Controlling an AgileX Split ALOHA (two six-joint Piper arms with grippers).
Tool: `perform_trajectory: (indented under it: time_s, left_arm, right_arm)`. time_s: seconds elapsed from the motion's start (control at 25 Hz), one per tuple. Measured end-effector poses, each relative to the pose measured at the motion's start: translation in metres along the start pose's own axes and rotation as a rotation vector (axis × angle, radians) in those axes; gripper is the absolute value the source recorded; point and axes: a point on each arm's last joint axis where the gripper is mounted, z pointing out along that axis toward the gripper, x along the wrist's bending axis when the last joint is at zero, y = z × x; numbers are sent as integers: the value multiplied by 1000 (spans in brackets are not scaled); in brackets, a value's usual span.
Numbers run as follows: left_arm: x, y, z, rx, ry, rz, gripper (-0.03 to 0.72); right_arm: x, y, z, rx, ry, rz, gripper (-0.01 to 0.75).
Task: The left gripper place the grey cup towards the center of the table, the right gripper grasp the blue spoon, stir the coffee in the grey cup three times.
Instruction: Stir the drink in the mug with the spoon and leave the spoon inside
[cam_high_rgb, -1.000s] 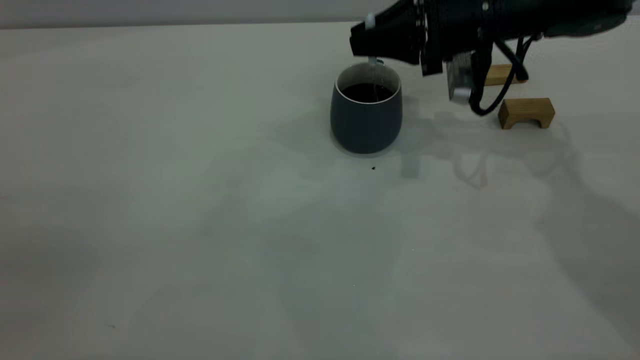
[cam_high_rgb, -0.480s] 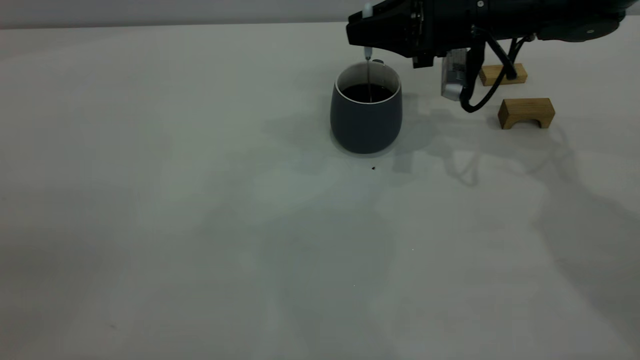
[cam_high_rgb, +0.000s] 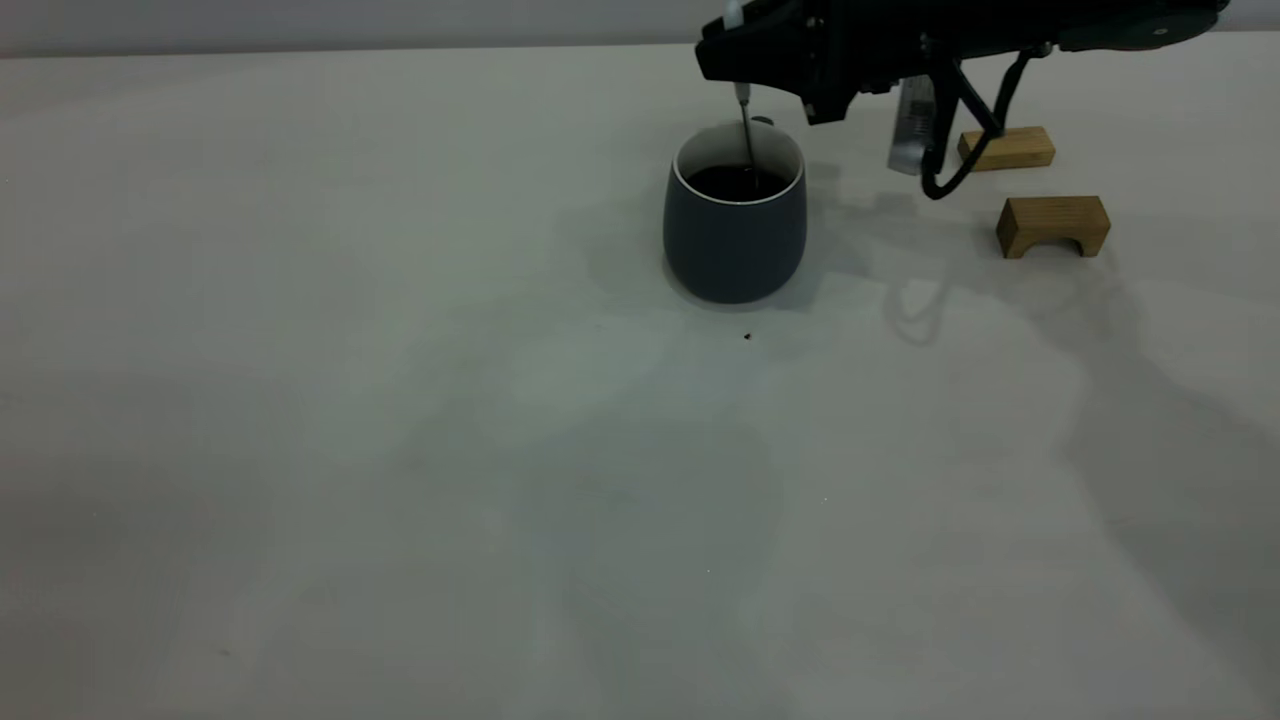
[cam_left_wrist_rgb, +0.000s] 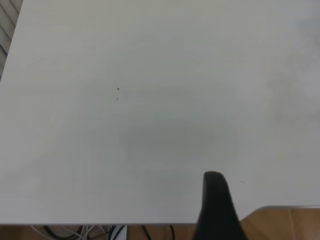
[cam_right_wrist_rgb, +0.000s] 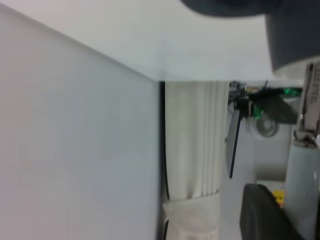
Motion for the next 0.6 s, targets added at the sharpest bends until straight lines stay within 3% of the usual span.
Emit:
perform_trajectory:
  time_s: [0.2, 0.44, 0.6]
  left_arm:
    - [0, 0, 0, 0, 0, 0, 585]
    - [0, 0, 0, 0, 0, 0, 585]
    - [0, 0, 0, 0, 0, 0, 585]
  right_arm:
    - [-1, 7, -12, -18, -80, -56, 128]
    - [-11, 3, -16, 46, -204, -90, 128]
    - [-16, -6, -5, 84, -194, -72, 128]
